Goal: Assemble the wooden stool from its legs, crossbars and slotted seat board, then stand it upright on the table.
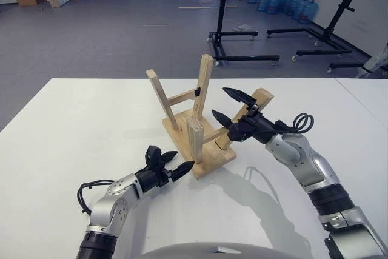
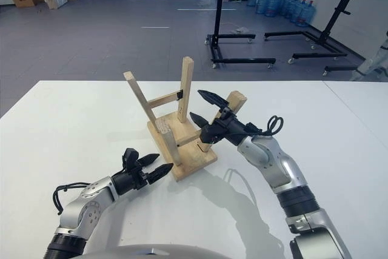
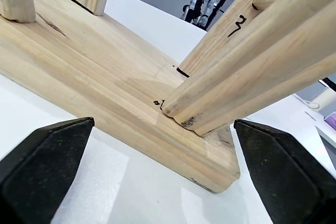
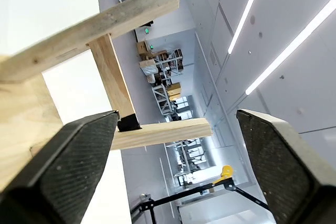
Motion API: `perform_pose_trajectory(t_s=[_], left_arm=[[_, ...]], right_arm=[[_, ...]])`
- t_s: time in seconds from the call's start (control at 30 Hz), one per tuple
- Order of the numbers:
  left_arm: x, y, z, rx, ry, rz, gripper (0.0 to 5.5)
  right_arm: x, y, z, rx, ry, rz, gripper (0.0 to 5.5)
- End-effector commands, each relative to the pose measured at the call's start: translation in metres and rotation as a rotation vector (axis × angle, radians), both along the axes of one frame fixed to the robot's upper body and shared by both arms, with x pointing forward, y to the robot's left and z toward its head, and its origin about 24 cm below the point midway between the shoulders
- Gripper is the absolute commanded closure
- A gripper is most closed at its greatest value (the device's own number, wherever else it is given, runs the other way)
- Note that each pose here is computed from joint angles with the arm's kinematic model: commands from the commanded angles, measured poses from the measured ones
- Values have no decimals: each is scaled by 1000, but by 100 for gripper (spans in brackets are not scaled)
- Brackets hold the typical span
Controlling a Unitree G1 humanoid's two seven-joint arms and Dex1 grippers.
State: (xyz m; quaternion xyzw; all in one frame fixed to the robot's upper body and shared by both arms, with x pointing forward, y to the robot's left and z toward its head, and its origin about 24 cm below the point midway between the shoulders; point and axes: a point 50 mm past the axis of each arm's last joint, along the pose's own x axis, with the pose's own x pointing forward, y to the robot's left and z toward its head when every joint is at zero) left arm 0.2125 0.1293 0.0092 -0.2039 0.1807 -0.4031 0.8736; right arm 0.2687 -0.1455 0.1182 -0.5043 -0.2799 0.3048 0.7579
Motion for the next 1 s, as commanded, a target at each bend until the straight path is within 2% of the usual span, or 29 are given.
perform_pose_trajectory(t_s=[0.03,0.2,0.37,0.43,0.53,0.77,0.87,1.0], left_arm=[[-3,6,9,-20,-35,-4,61],[-5,19,24,24,-97,26,61],[-22,20,44,60,-148,-57,61],[-26,20,52,84,-175,-79,61],[-24,17,66,111,-240,-90,61],[-10,2,98,74,-391,-70,61],[-12,-4,106,72,-425,-82,61],[-18,-11,111,72,-451,-123,61]], right_arm=[[-6,-3,-28,-16,178,9,133],[4,-1,9,84,61,59,133],[4,-4,94,537,-28,191,133],[5,-15,119,672,-23,209,133],[14,-38,136,869,72,182,133],[49,-111,105,1143,223,-152,133],[55,-125,92,1173,271,-212,133],[63,-128,67,1098,352,-279,133]])
